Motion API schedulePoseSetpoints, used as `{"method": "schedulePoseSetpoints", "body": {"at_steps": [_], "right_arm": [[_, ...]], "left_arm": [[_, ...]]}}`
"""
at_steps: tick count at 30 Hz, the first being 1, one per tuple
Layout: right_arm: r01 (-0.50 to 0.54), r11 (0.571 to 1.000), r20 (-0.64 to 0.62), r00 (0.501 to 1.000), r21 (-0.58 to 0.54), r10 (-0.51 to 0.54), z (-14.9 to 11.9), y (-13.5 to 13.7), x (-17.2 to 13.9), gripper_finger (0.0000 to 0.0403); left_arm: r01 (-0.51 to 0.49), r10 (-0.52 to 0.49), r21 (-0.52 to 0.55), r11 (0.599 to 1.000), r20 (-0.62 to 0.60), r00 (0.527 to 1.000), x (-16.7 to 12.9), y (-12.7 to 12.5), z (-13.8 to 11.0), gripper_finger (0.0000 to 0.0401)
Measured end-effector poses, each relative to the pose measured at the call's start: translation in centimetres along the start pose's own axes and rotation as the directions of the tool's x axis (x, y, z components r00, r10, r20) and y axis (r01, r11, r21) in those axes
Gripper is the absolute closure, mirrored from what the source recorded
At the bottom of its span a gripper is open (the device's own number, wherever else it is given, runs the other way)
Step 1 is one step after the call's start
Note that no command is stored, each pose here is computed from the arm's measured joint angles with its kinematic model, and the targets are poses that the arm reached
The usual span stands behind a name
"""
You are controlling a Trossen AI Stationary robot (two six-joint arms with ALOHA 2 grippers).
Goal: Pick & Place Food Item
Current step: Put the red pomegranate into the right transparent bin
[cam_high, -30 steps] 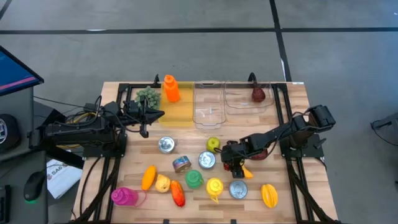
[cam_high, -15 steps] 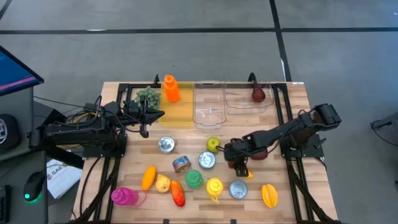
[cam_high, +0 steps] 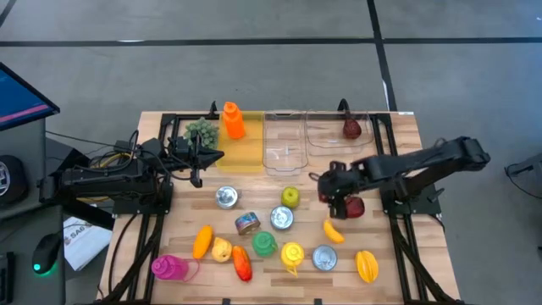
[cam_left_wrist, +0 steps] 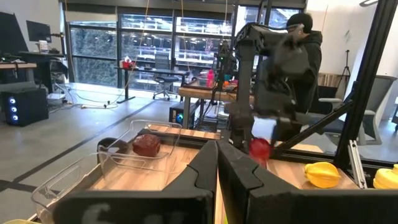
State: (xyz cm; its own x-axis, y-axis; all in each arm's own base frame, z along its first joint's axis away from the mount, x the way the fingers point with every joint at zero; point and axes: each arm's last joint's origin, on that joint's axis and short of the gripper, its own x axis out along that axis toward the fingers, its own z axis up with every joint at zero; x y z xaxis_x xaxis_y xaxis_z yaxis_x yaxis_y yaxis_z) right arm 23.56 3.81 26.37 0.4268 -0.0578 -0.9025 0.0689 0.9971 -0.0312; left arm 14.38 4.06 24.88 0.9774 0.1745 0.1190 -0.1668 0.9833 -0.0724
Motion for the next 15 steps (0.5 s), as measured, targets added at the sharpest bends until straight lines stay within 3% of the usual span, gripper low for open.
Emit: {"method": "schedulePoseSetpoints", "body": {"at_steps": [7,15], "right_arm": [[0.171,0.979,0.066,0.982,0.113,-0.179,-0.7,-3.4,-3.1,0.0208],[0.337,0.896,0.054,0.929,0.288,-0.367,-1.3,-7.7,-4.3,0.0206]], "left_arm": [[0.000,0.000,0.000,1.000,0.000,1.000,0.0,0.0,0.0,0.0400],[0.000,0.000,0.000,1.000,0.000,1.000,0.0,0.0,0.0,0.0400]]}}
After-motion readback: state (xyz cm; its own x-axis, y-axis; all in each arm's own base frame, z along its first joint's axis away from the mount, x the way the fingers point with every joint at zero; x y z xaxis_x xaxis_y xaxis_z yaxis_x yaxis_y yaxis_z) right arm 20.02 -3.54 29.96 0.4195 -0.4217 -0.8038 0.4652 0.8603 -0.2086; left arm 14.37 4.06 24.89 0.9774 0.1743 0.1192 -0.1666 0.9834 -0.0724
